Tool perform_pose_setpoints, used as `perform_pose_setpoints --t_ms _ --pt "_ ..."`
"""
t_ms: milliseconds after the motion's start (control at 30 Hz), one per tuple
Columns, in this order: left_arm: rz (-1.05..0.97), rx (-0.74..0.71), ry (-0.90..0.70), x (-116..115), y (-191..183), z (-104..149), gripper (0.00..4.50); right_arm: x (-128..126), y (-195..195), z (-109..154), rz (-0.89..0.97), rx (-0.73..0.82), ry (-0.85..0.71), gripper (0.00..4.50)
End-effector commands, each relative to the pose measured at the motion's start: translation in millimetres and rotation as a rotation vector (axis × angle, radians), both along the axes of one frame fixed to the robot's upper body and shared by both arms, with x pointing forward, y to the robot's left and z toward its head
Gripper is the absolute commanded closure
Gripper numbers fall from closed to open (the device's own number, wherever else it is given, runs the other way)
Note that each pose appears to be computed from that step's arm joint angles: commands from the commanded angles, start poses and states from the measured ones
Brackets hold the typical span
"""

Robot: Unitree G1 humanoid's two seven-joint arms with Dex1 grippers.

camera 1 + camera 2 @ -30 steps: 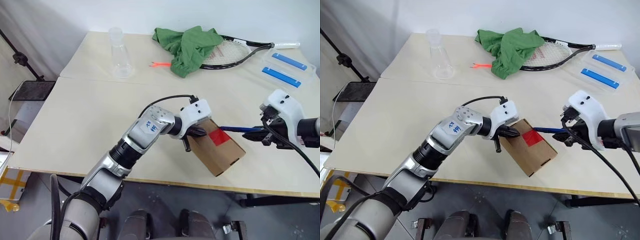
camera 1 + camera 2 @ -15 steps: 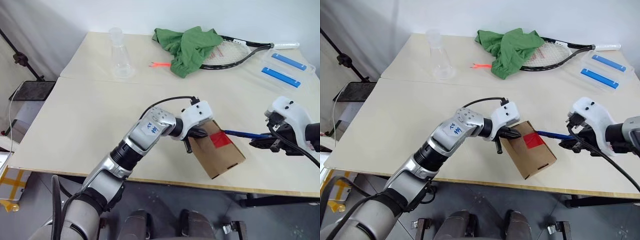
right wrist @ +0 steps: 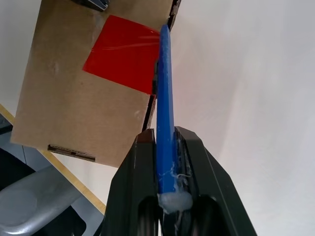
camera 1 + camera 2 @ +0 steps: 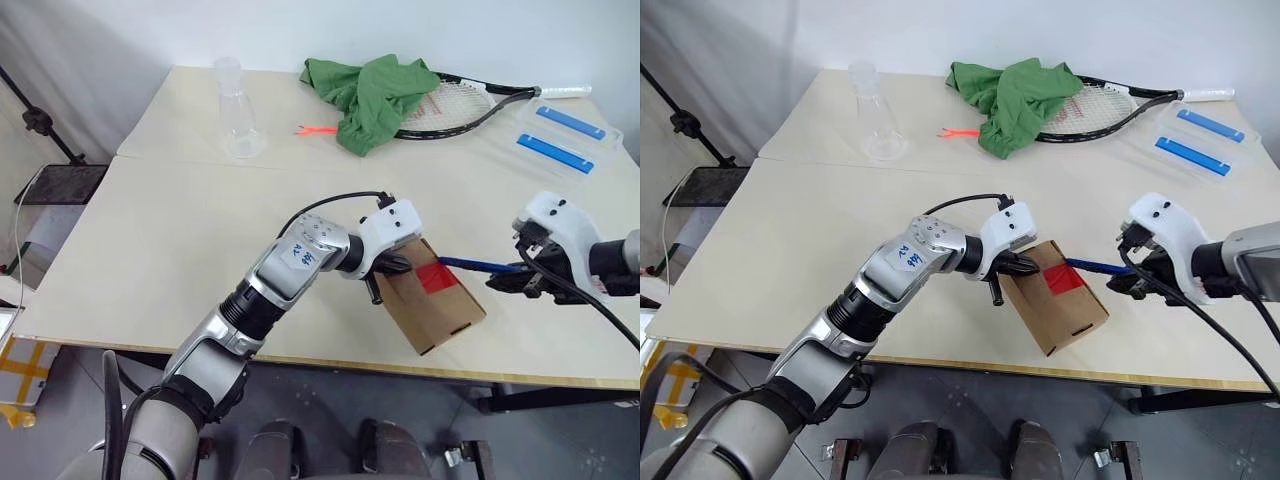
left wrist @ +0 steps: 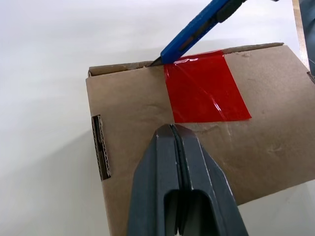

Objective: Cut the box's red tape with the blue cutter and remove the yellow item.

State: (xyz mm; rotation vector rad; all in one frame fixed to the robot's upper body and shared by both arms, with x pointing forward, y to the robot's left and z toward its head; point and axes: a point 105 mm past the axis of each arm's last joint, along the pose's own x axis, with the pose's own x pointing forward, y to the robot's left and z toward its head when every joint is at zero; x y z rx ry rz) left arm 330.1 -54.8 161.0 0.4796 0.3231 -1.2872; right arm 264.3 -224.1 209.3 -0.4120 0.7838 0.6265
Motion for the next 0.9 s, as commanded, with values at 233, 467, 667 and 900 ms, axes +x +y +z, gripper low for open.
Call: perform_pose_setpoints --t_ms 233,467,667,900 --pt "0.080 0.063 0.045 8 11 -23 4.50 -28 -1 9 0.059 -0.037 0.099 4.33" --pt "0.081 0.060 0.045 8 10 -23 4.50 -34 -3 7 0.060 -0.050 0.126 4.33" --pt "0.068 0.054 0.043 7 7 -22 4.50 -20 4 -2 0.071 -0.008 0.096 4.33" --pt "0.056 0.053 0.038 5 6 -22 4.50 5 12 3 0.059 0.015 0.004 4.33"
